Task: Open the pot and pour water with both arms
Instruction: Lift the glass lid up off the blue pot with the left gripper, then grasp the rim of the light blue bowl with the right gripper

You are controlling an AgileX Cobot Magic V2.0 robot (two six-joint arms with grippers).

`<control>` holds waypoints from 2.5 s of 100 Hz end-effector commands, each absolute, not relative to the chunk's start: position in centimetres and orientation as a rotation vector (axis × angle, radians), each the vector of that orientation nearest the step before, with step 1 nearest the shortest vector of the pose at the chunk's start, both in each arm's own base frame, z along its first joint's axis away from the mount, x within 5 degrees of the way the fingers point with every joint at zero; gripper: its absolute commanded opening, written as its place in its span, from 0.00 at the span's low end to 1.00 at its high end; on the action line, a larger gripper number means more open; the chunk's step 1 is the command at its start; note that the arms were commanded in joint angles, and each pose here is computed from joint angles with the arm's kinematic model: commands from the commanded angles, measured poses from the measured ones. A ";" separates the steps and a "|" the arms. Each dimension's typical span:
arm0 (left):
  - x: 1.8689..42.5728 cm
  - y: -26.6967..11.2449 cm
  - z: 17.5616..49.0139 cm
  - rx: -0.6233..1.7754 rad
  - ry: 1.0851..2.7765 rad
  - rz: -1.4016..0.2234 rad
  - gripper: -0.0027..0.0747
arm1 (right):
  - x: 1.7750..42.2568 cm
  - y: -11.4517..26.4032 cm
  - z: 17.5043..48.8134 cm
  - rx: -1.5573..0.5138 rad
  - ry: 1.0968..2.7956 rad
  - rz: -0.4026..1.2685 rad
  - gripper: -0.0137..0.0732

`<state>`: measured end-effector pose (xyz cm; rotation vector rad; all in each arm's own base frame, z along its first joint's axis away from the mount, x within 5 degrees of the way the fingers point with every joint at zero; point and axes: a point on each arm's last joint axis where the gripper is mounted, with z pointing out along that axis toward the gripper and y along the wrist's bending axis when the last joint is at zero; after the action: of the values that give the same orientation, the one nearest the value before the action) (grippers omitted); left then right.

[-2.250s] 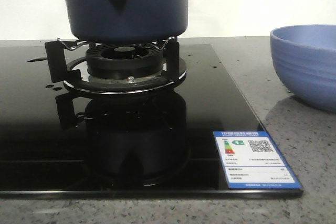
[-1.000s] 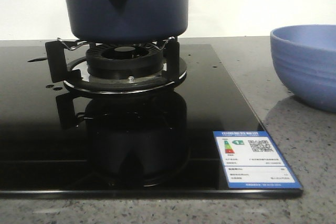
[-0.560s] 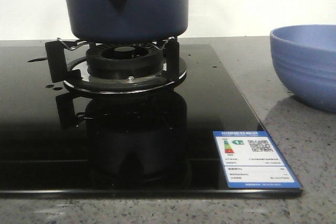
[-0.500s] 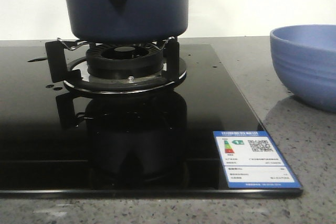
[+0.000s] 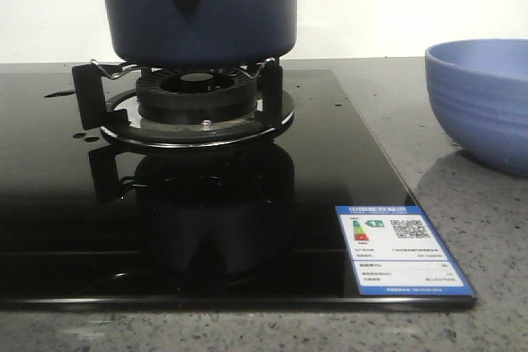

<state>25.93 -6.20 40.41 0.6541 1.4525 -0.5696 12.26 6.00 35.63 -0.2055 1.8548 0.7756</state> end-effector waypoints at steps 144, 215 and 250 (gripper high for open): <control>18.8 -5.7 37.9 0.430 1.487 -0.512 0.37 | 17.2 -0.7 37.9 0.274 2.420 0.217 0.77; 18.9 -5.8 37.8 0.426 1.494 -0.502 0.37 | 24.3 -1.0 31.6 0.377 2.673 0.334 0.43; 18.9 -5.8 37.8 0.424 1.494 -0.500 0.37 | 23.9 -1.0 28.5 0.421 2.707 0.336 0.40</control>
<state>19.45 -5.60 36.03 0.4478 1.5677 -0.4500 23.88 -0.96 28.05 0.4111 2.7749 0.3235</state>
